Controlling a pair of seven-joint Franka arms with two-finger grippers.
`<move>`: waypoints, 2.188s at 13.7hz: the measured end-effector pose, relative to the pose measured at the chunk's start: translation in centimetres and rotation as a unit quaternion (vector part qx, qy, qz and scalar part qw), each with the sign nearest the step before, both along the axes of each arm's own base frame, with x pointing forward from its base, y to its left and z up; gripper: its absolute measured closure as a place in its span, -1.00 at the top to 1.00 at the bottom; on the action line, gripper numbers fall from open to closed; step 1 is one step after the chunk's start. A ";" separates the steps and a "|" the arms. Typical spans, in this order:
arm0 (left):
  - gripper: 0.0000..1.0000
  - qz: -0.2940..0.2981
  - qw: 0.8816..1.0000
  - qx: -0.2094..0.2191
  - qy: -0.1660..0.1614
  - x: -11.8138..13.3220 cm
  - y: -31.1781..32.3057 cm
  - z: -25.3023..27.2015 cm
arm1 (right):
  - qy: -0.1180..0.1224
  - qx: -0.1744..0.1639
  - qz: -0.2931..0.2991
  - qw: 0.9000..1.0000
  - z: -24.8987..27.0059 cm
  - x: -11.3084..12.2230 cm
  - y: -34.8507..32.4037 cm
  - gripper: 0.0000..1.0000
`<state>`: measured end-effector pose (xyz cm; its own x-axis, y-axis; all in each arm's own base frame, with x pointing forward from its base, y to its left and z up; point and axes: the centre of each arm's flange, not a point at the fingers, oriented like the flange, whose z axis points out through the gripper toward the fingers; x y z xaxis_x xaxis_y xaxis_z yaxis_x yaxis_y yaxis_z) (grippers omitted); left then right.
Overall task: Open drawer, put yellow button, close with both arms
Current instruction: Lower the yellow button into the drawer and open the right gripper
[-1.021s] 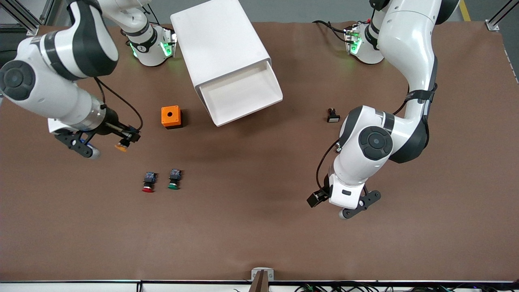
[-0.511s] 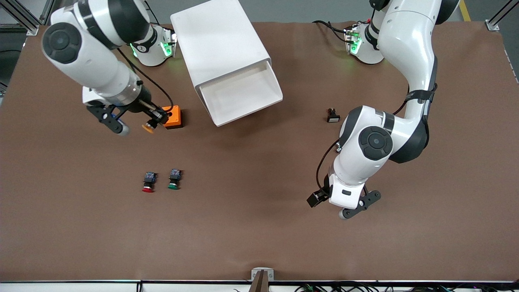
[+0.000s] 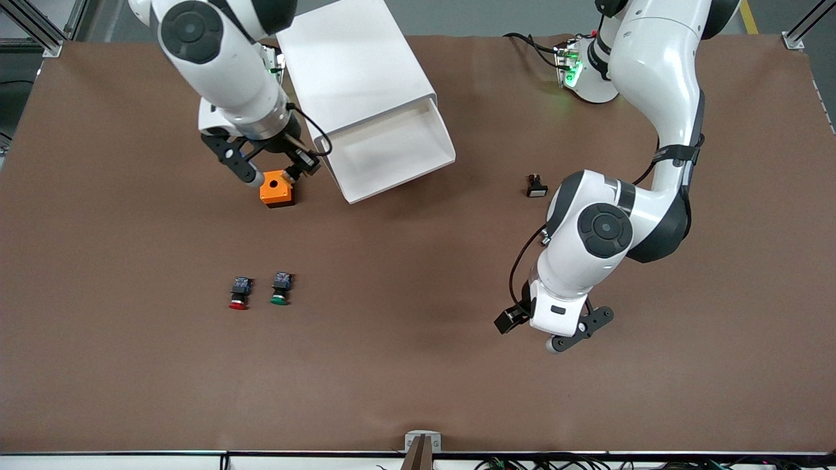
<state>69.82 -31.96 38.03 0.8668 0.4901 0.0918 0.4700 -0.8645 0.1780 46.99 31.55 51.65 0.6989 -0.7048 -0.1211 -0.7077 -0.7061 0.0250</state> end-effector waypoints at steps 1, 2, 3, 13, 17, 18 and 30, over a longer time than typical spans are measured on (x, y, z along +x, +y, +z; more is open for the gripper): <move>0.99 0.000 1.000 0.000 0.000 0.0 0.0 0.0 | 0.002 -0.003 -0.006 1.000 -0.1 -0.9 1.2 -0.17; 0.99 0.000 1.000 0.000 0.000 0.0 0.0 0.0 | 0.003 -0.004 -0.010 1.000 -0.2 -1.6 2.2 -0.17; 0.99 0.000 1.000 0.000 0.000 0.0 0.0 0.0 | 0.003 -0.005 -0.014 1.000 -0.3 -2.3 3.1 -0.17; 0.99 0.000 1.000 0.000 0.000 0.0 0.0 0.0 | -0.015 -0.002 -0.057 0.998 -2.9 -6.9 10.7 -0.17; 0.99 0.000 1.000 0.000 0.000 0.0 0.0 0.0 | -0.017 -0.014 -0.071 0.997 -5.7 -8.3 13.7 -0.17; 0.99 0.000 1.000 0.000 0.000 0.0 0.0 0.0 | -0.018 -0.015 -0.075 0.997 -6.2 -8.4 14.1 -0.17; 0.99 0.000 1.000 0.000 0.000 0.0 0.0 0.0 | -0.022 -0.028 -0.099 0.994 -9.6 -9.2 16.6 -0.17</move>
